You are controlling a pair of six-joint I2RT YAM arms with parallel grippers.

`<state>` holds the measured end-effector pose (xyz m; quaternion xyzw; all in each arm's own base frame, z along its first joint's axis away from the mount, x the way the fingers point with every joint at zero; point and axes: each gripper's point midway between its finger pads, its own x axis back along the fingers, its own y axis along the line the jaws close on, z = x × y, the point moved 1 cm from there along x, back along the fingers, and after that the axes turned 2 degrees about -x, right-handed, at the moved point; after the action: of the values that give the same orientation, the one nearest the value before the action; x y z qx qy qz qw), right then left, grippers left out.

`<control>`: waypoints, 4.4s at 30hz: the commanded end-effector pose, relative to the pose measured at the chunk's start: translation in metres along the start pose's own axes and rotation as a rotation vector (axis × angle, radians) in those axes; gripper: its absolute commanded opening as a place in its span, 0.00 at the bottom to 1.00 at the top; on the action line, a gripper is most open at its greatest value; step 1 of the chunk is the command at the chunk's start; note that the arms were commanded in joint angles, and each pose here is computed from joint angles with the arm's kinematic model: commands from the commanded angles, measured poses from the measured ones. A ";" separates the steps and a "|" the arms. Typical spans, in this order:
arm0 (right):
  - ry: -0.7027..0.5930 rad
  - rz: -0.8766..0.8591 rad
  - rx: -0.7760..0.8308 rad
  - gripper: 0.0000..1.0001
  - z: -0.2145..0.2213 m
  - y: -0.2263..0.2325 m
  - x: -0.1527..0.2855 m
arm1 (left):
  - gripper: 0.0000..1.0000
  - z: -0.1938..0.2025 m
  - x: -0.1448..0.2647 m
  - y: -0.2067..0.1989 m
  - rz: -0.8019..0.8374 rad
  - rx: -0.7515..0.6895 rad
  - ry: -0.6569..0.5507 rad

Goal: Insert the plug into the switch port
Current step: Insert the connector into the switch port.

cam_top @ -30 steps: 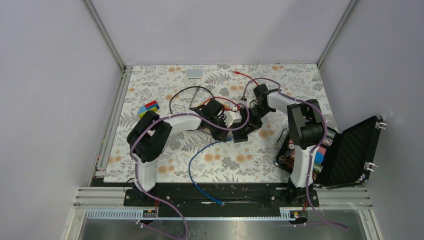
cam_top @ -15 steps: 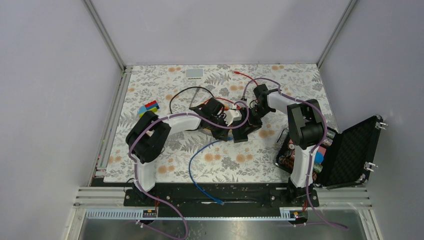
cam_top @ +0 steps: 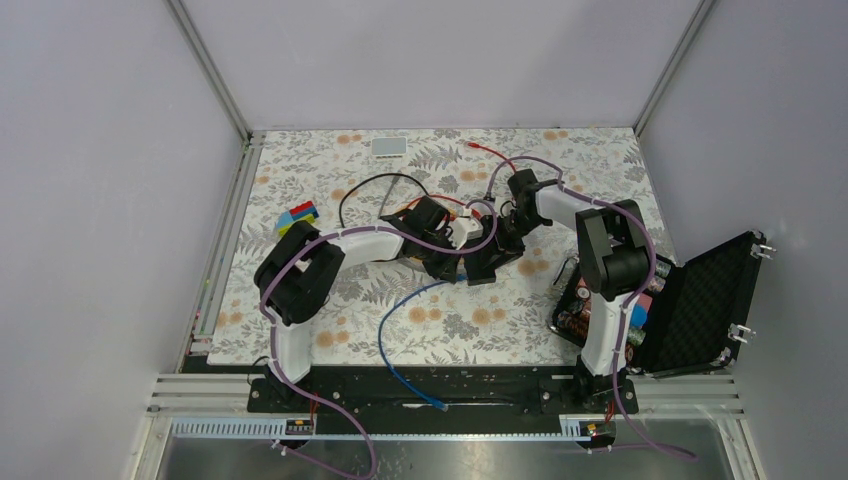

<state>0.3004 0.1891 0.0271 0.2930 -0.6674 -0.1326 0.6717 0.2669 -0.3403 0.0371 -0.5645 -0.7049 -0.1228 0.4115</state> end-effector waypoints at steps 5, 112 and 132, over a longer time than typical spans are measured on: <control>0.070 -0.063 -0.039 0.46 0.030 0.025 -0.039 | 0.00 -0.101 0.001 -0.015 0.009 -0.127 -0.327; -0.092 0.054 -0.279 0.55 0.038 -0.005 -0.029 | 0.10 0.000 -0.001 -0.027 -0.288 -0.120 -0.130; -0.124 0.176 -0.289 0.67 0.059 -0.013 -0.031 | 0.06 -0.057 0.012 -0.022 -0.340 -0.093 -0.262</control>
<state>0.2959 0.2035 0.0275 0.2013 -0.7460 -0.2365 0.5891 0.2416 -0.3404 0.0383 -0.4661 -0.7852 -0.1970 0.3569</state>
